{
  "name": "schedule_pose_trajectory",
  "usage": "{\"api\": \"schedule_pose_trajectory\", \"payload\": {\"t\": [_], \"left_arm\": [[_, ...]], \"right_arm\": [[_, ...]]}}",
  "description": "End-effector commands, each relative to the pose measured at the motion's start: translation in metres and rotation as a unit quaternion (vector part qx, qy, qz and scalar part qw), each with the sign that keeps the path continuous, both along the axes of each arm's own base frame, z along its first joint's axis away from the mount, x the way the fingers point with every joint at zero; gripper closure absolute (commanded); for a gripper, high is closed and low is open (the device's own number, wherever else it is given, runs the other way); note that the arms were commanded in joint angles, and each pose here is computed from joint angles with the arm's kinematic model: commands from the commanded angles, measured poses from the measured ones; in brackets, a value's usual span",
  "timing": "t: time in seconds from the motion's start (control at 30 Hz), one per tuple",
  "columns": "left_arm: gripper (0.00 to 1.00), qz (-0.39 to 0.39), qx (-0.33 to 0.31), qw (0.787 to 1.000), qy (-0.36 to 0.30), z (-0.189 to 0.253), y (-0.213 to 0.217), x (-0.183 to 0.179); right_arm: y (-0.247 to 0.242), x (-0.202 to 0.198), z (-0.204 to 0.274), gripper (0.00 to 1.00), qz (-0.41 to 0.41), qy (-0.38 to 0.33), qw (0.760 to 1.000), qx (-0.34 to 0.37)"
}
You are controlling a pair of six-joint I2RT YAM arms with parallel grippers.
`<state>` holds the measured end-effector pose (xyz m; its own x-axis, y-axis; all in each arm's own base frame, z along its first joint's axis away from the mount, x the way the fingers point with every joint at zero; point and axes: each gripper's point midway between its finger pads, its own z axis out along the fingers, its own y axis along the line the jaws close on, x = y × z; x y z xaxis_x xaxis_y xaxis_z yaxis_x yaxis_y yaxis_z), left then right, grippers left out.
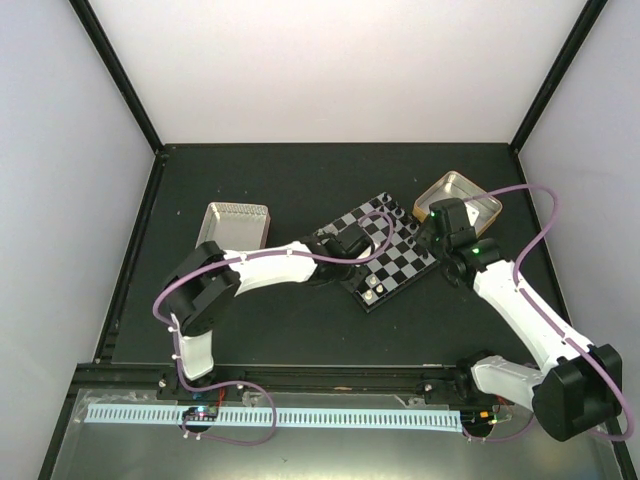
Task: Set up the chess pieces on the board
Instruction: Place the chess piece on the chessboard.
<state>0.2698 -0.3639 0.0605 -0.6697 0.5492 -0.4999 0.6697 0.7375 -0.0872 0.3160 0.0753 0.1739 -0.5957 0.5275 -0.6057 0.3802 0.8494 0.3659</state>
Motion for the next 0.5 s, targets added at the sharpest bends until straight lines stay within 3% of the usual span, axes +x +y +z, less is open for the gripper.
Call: {"api": "schedule_pose_trajectory", "payload": {"t": [0.0, 0.47], "left_arm": [[0.97, -0.008, -0.006, 1.000, -0.028, 0.011, -0.014, 0.014], [0.96, -0.002, 0.017, 1.000, -0.012, -0.004, -0.006, 0.011]], "right_arm": [[-0.002, 0.002, -0.001, 0.38, -0.002, -0.001, 1.000, -0.004], [0.000, 0.003, -0.004, 0.38, 0.002, 0.004, 1.000, -0.002]]}}
